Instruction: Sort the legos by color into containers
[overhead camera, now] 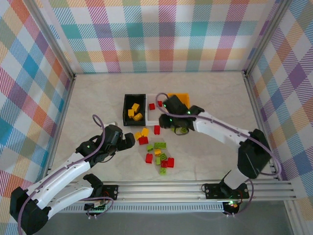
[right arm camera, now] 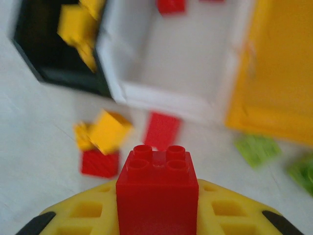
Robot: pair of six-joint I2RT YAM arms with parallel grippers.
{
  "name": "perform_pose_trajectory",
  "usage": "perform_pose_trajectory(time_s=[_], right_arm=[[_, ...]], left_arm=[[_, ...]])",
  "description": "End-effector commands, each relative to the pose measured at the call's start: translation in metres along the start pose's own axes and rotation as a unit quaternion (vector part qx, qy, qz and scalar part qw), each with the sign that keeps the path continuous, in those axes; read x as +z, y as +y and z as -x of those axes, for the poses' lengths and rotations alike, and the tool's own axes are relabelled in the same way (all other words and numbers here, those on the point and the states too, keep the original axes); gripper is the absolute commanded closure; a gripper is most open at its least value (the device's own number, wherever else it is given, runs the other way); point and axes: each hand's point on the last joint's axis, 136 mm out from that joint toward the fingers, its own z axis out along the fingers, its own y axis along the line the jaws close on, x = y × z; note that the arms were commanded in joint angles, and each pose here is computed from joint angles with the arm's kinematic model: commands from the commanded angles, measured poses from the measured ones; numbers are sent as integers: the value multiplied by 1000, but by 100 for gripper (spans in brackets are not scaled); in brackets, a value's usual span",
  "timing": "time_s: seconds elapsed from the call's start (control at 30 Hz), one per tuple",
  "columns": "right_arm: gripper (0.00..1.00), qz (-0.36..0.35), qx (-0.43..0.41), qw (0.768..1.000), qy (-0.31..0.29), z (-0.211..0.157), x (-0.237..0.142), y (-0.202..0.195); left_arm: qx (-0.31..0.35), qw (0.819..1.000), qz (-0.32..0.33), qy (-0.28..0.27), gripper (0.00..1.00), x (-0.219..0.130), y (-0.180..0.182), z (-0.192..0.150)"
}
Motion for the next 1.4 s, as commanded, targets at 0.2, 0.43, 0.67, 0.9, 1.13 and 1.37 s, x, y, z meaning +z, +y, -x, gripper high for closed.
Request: perform_pose_trajectory(time_s=[0.2,0.43,0.67,0.9,1.13,1.37], right_arm=[[73,-27,7,1000,-9,62,72,-10],[68,-45,18,999,3,72,98,-18],[36,-31,46,998,-21,88,82,-16],[30,9,42,998,-52,93,38,-3],[29,47,36,997,-42,47,-2,-5],[29,27,43,999,-10,-28,-21,-42]], left_arm=[[26,1000,-7,10,0,-5,-6,2],[26,1000,-6,13,0,-3,-5,-1],[26,999,-12,13,0,-4,-8,0],[38,999,-35,15,0,-10,-20,5],[106,990,-71,56,1,-7,-55,-10],[194,971,-56,131,11,16,-77,-56]])
